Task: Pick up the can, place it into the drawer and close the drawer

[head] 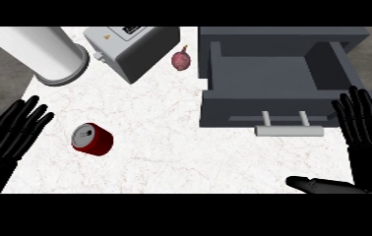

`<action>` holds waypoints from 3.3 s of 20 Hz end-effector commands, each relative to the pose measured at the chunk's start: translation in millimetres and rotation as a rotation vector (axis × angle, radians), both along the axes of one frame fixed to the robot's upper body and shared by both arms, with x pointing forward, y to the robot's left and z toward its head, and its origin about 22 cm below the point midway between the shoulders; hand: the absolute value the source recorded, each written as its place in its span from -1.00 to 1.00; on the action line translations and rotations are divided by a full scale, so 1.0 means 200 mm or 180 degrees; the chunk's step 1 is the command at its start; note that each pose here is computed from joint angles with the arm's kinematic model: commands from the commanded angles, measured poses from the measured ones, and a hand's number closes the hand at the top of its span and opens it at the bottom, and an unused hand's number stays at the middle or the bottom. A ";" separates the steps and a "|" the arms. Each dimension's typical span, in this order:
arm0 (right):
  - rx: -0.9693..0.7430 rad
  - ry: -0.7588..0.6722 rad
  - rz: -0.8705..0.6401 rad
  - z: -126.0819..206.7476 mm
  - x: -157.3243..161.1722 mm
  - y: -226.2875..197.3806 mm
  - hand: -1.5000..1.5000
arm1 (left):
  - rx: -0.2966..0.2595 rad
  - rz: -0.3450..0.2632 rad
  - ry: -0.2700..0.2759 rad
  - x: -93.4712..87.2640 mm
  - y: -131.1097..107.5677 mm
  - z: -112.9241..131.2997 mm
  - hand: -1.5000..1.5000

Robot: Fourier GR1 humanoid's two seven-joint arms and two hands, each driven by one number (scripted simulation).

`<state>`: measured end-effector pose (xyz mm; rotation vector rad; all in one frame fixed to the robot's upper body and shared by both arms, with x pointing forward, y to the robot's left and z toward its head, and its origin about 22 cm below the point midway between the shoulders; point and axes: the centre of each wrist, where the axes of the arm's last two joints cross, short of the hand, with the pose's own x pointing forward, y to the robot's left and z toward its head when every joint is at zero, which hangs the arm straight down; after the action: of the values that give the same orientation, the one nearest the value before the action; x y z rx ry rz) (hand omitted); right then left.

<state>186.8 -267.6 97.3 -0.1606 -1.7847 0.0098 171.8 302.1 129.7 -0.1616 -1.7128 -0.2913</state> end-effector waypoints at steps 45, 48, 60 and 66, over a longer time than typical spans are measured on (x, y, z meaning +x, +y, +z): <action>-0.0046 -0.0033 -0.0026 -0.04 -0.08 -0.23 -1.00 | 0.0134 0.0462 0.0393 0.24 0.28 -0.83 -1.00; -0.0057 -0.0037 0.0011 -0.09 -0.15 -0.17 -1.00 | 0.0193 0.0441 0.0393 0.25 0.30 -0.80 -1.00; -0.0084 -0.0029 0.0010 -0.08 -0.16 -0.12 -1.00 | 0.0153 0.0493 0.0539 0.32 0.31 -1.04 -1.00; -0.0066 -0.0117 -0.0079 -0.13 -0.12 -0.12 -1.00 | 0.0090 0.0504 0.0606 0.32 0.44 -1.07 -1.00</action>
<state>162.2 -296.9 74.6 -0.1846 -1.8080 0.0181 230.9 384.7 -78.6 -0.0200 -1.5275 -0.1808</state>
